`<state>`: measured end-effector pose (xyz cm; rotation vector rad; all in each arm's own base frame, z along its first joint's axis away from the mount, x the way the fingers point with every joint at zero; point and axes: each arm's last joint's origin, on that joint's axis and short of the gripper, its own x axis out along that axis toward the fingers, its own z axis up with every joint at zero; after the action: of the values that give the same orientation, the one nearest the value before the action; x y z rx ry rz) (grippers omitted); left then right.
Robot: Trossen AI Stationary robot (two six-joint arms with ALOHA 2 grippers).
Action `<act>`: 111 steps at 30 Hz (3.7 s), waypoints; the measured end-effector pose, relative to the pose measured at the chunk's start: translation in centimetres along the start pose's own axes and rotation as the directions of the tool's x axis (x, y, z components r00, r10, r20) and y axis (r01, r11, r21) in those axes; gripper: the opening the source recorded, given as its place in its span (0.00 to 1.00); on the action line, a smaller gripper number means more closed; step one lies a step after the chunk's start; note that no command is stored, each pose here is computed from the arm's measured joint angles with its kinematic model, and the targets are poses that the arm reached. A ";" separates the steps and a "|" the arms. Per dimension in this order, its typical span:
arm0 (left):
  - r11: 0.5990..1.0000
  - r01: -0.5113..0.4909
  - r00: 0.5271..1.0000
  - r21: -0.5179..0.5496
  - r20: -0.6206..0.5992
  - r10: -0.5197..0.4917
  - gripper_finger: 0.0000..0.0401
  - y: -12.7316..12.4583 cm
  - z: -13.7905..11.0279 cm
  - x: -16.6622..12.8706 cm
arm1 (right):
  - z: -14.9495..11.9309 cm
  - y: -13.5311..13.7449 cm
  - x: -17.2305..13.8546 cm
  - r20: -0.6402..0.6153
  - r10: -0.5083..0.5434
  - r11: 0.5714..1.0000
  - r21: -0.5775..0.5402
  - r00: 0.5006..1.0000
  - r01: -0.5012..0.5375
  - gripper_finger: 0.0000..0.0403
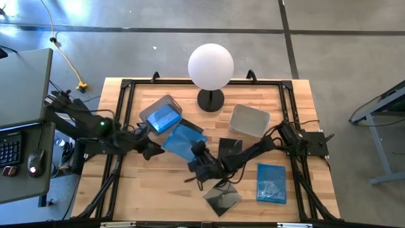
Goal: Pick & place jewel cases by type
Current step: Put the left blue CD case into the black bin, then put the blue CD case into the black bin
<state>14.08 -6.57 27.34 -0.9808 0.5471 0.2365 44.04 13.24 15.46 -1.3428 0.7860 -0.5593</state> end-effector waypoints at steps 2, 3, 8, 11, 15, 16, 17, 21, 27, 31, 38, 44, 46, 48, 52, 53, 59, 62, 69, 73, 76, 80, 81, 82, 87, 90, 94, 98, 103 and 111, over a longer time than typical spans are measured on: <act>1.000 0.021 0.999 0.013 0.026 -0.022 0.60 0.1 0.3 -0.7 | -0.1 -1.0 1.2 0.007 -0.031 0.999 0.029 0.999 0.031 0.06; 0.999 0.027 0.999 0.024 0.041 -0.028 0.60 0.1 0.4 -0.9 | -0.2 -1.5 1.8 0.010 -0.045 0.998 0.036 0.999 0.045 0.06; 0.996 0.047 0.995 0.081 0.085 -0.054 0.60 0.3 0.9 -1.9 | -1.8 -3.1 5.8 0.032 -0.069 0.997 0.024 0.997 0.068 0.05; 0.995 0.040 0.993 0.092 0.105 -0.049 0.60 0.3 0.9 -1.9 | -3.1 -3.1 7.9 0.040 -0.030 0.999 -0.015 0.999 0.031 0.05; 0.995 0.035 0.993 0.096 0.111 -0.046 0.60 0.3 0.9 -1.9 | -4.4 -2.6 9.8 0.069 0.051 0.996 -0.075 0.996 -0.045 0.05; 0.995 0.035 0.993 0.096 0.112 -0.045 0.60 0.3 0.9 -1.9 | -4.6 -2.7 10.1 0.077 0.059 0.996 -0.078 0.995 -0.053 0.05; 0.995 0.034 0.993 0.097 0.114 -0.045 0.60 0.3 0.9 -1.9 | -4.7 -2.9 10.4 0.077 0.068 0.994 -0.086 0.995 -0.061 0.05; 0.995 0.034 0.992 0.097 0.114 -0.045 0.60 0.3 0.9 -1.9 | -4.5 -4.7 11.5 0.085 0.124 0.987 -0.110 0.989 -0.114 0.05; 0.995 0.037 0.992 0.095 0.114 -0.048 0.60 0.3 1.0 -1.9 | -4.3 -8.3 12.6 0.186 0.341 0.939 -0.017 0.921 -0.344 0.05; 0.995 0.039 0.993 0.095 0.109 -0.050 0.60 0.3 0.9 -1.9 | -4.6 -10.2 13.3 0.213 0.385 0.908 0.089 0.898 -0.410 0.07; 0.995 0.040 0.993 0.096 0.106 -0.051 0.60 0.3 0.9 -1.9 | -6.2 -9.6 14.7 0.226 0.492 0.857 0.047 0.841 -0.514 0.20; 0.992 0.035 0.993 0.120 0.104 -0.047 0.60 0.3 0.9 -1.9 | -6.2 -8.5 15.8 0.209 0.469 0.875 0.022 0.858 -0.483 0.30; 0.992 0.034 0.994 0.122 0.100 -0.047 0.60 0.4 0.9 -1.9 | -5.9 -8.8 15.8 0.233 0.440 0.888 0.033 0.867 -0.459 0.33; 0.992 0.038 0.995 0.125 0.089 -0.049 0.60 0.4 0.9 -1.9 | -5.5 -9.0 15.6 0.248 0.414 0.898 0.045 0.876 -0.438 0.35; 0.991 0.038 0.995 0.126 0.083 -0.049 0.60 0.4 0.8 -1.9 | -4.6 -9.3 14.4 0.196 0.359 0.927 0.034 0.912 -0.372 0.37; 0.991 0.036 0.996 0.127 0.083 -0.047 0.60 0.4 0.8 -1.9 | -4.3 -9.4 13.9 0.171 0.341 0.938 0.010 0.924 -0.348 0.37; 0.989 -0.013 0.998 0.146 0.070 0.003 0.60 0.8 0.7 -1.7 | -1.9 -9.1 8.8 0.004 0.263 0.949 -0.179 0.965 -0.258 0.37; 0.988 -0.030 0.998 0.153 0.065 0.020 0.60 0.8 0.5 -1.5 | -1.3 -8.7 5.8 -0.107 0.213 0.935 -0.267 0.971 -0.234 0.37; 0.984 -0.067 0.997 0.165 0.060 0.057 0.60 0.7 0.2 -0.5 | -2.6 -8.3 -1.2 -0.231 0.217 0.907 -0.312 0.948 -0.284 0.37; 0.984 -0.063 0.998 0.166 0.041 0.057 0.60 0.2 -0.1 0.5 | -4.8 -9.4 -4.5 -0.242 0.465 0.867 -0.069 0.852 -0.493 0.37; 0.984 -0.057 0.998 0.169 0.023 0.054 0.60 -0.2 -0.4 1.5 | -6.0 -10.1 -6.7 -0.250 0.617 0.786 0.148 0.747 -0.600 0.37; 0.980 -0.050 0.999 0.193 0.015 0.048 0.60 -0.7 -0.7 2.6 | -6.1 -9.9 -9.9 -0.241 0.756 0.654 0.248 0.608 -0.715 0.37; 0.978 -0.054 0.999 0.199 0.015 0.052 0.60 -0.7 -0.8 2.8 | -6.2 -9.7 -10.7 -0.252 0.776 0.630 0.243 0.579 -0.738 0.37; 0.977 -0.060 0.998 0.206 0.014 0.058 0.60 -0.7 -0.9 3.0 | -6.2 -9.4 -11.5 -0.260 0.794 0.605 0.248 0.550 -0.756 0.37; 0.976 -0.058 0.998 0.211 0.019 0.055 0.60 -0.9 -1.0 3.5 | -7.8 -6.4 -14.3 -0.331 0.871 0.457 0.278 0.363 -0.845 0.37; 0.977 -0.049 0.999 0.210 0.020 0.046 0.60 -1.1 -1.0 3.5 | -9.9 -4.7 -15.2 -0.371 0.883 0.412 0.318 0.288 -0.854 0.37; 0.976 -0.040 0.999 0.212 0.008 0.039 0.60 -1.1 -1.0 3.5 | -12.8 -3.2 -15.4 -0.313 0.920 0.361 0.450 0.234 -0.817 0.37; 0.977 -0.038 0.999 0.211 0.008 0.037 0.60 -1.1 -1.0 3.5 | -14.9 -2.8 -15.9 -0.160 0.962 0.274 0.568 0.223 -0.776 0.37; 0.976 -0.048 0.999 0.211 0.029 0.043 0.60 -1.1 -1.0 3.5 | -17.0 -1.8 -17.0 -0.012 0.975 0.180 0.625 0.222 -0.759 0.37; 0.977 -0.067 0.993 0.202 0.110 0.046 0.60 -1.2 -0.7 3.5 | -18.9 1.8 -20.0 0.059 0.979 0.104 0.673 0.193 -0.732 0.37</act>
<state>17.33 -8.01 26.03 -0.7488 0.4934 0.2750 16.67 16.65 16.42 0.0803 1.4831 0.0021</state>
